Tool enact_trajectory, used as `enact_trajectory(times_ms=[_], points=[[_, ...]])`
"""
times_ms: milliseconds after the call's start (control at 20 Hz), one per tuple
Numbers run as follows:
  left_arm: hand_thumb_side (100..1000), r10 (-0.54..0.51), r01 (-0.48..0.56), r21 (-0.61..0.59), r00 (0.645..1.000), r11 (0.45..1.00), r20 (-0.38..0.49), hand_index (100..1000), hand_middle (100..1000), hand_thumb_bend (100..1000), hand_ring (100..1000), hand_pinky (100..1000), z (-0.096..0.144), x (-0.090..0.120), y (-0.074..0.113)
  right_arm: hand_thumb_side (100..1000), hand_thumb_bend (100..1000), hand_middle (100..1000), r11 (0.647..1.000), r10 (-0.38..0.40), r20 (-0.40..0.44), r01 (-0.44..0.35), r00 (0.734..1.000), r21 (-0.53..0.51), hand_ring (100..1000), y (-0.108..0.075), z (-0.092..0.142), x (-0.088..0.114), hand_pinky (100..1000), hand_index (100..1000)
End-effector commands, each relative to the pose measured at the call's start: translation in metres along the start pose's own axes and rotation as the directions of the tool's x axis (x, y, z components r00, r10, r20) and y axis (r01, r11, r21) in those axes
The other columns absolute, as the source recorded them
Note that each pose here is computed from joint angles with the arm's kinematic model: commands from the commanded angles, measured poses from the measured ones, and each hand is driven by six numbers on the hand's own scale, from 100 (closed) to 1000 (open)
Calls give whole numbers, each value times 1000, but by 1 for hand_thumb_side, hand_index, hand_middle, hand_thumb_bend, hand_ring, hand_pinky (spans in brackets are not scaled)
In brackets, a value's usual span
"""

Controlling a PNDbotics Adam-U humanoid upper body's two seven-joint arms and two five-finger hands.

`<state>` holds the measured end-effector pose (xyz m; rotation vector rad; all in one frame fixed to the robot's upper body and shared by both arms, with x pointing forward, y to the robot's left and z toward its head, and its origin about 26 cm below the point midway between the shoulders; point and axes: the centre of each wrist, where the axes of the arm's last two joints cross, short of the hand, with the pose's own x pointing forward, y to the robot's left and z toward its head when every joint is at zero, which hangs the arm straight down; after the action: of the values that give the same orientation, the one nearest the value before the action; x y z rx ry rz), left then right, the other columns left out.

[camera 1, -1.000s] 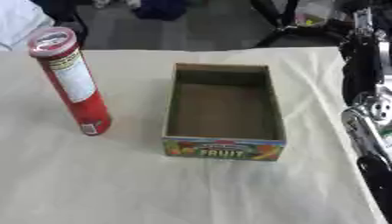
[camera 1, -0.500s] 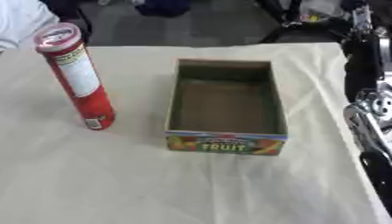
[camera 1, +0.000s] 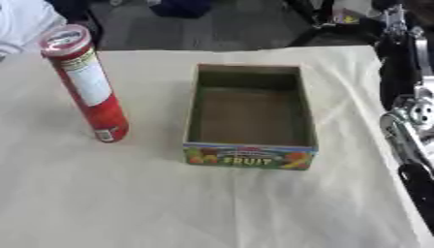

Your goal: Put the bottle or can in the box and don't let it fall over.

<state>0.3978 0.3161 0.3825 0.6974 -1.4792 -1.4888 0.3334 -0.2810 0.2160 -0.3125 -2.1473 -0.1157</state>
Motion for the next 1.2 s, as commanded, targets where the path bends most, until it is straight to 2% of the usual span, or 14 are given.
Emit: enact_trajectory(times_ms=[50, 300, 400, 600, 800, 900, 1050, 1200], points=[[752, -26, 26, -30, 1000, 999, -14, 934, 889, 388, 923, 844, -3, 3, 12, 770, 362, 859, 1000, 23, 33, -23, 999, 15, 825, -3, -5, 8, 845, 820], [749, -50, 51, -71, 999, 996, 15, 935, 890, 406, 928, 847, -23, 16, 15, 768, 362, 857, 999, 19, 32, -20, 999, 27, 823, -1, -6, 9, 845, 820], [756, -61, 62, -83, 998, 995, 23, 935, 890, 433, 931, 848, -32, 20, 14, 765, 368, 855, 999, 15, 32, -16, 999, 34, 822, 1, -6, 9, 844, 820], [760, -72, 76, -107, 997, 991, 37, 938, 894, 430, 932, 848, -46, 25, 10, 768, 363, 853, 999, 9, 31, -10, 999, 47, 819, 3, -6, 10, 844, 819], [725, -58, 63, -118, 997, 991, 49, 954, 895, 499, 935, 858, -54, 28, 8, 757, 361, 851, 999, 6, 28, -7, 1000, 51, 817, 5, -6, 9, 844, 819], [677, -69, 72, -118, 997, 990, 35, 953, 901, 546, 945, 866, -59, 30, 7, 770, 363, 850, 998, 2, 26, -3, 1000, 56, 816, 6, -5, 9, 844, 818], [659, -82, 83, -125, 997, 989, 13, 954, 911, 568, 960, 884, -67, 31, 3, 771, 363, 848, 998, -5, 26, 3, 1000, 66, 815, 9, -5, 9, 844, 818], [695, -65, 65, -156, 998, 986, 8, 960, 922, 595, 966, 907, -73, 26, -3, 773, 361, 845, 997, -10, 25, 8, 1000, 74, 810, 11, -6, 10, 843, 817]])
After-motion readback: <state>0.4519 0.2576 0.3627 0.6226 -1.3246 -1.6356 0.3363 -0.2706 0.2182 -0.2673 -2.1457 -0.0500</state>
